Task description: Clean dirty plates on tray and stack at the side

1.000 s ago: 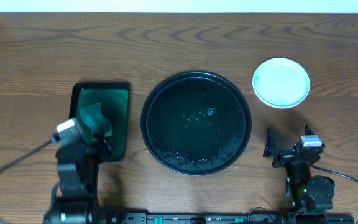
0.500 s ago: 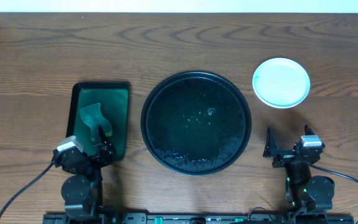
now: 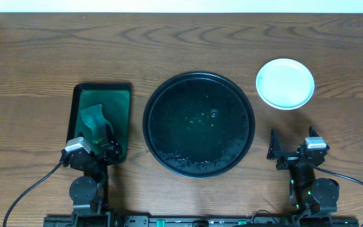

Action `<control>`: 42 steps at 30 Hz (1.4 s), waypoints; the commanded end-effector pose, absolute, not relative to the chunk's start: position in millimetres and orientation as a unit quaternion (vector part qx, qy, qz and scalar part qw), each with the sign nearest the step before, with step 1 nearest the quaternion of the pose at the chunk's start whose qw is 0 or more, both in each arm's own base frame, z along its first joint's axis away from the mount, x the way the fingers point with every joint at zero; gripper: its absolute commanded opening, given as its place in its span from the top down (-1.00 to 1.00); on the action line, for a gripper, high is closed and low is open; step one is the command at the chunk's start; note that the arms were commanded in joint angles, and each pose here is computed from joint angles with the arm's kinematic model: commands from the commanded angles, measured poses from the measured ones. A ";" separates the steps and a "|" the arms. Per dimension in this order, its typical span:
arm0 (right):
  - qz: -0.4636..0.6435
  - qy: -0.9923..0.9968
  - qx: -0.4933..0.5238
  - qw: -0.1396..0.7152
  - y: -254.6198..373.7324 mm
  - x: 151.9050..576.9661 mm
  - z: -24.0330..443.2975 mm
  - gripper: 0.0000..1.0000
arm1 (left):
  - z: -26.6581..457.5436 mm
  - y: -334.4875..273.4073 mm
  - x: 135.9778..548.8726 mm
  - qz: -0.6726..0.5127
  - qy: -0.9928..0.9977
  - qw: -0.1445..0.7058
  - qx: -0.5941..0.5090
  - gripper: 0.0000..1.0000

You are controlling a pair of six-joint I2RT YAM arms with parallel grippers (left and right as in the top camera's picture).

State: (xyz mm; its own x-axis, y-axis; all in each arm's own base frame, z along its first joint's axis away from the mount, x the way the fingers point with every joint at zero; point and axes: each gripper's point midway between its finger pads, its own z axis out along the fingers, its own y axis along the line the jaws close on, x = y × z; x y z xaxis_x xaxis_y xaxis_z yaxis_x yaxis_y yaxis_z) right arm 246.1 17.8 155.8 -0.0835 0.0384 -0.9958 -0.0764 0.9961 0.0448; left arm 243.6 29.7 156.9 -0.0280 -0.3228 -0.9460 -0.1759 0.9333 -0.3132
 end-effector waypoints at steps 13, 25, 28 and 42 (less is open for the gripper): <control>0.035 0.735 -0.013 0.677 15.4 246.1 155.0 -0.98 | 135.1 18.4 243.1 -0.023 0.755 0.647 -0.099 -0.60; 0.035 0.735 -0.013 0.677 15.4 246.1 155.0 -0.98 | 135.1 18.4 243.1 -0.023 0.755 0.647 -0.099 -0.61; 0.035 0.735 -0.013 0.677 15.4 246.1 155.0 -0.98 | 135.1 18.4 243.1 -0.023 0.755 0.647 -0.099 -0.60; 0.035 0.735 -0.013 0.677 15.4 246.1 155.0 -0.98 | 135.1 18.4 243.1 -0.023 0.755 0.647 -0.099 -0.60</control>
State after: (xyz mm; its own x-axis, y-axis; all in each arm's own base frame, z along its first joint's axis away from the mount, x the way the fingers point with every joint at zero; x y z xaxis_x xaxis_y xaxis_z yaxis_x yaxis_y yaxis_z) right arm 246.1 17.8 155.8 -0.0835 0.0384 -0.9958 -0.0764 0.9961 0.0448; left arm 244.1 19.0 153.5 -0.0831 -0.1946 -0.9774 -0.1130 0.9763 -0.1848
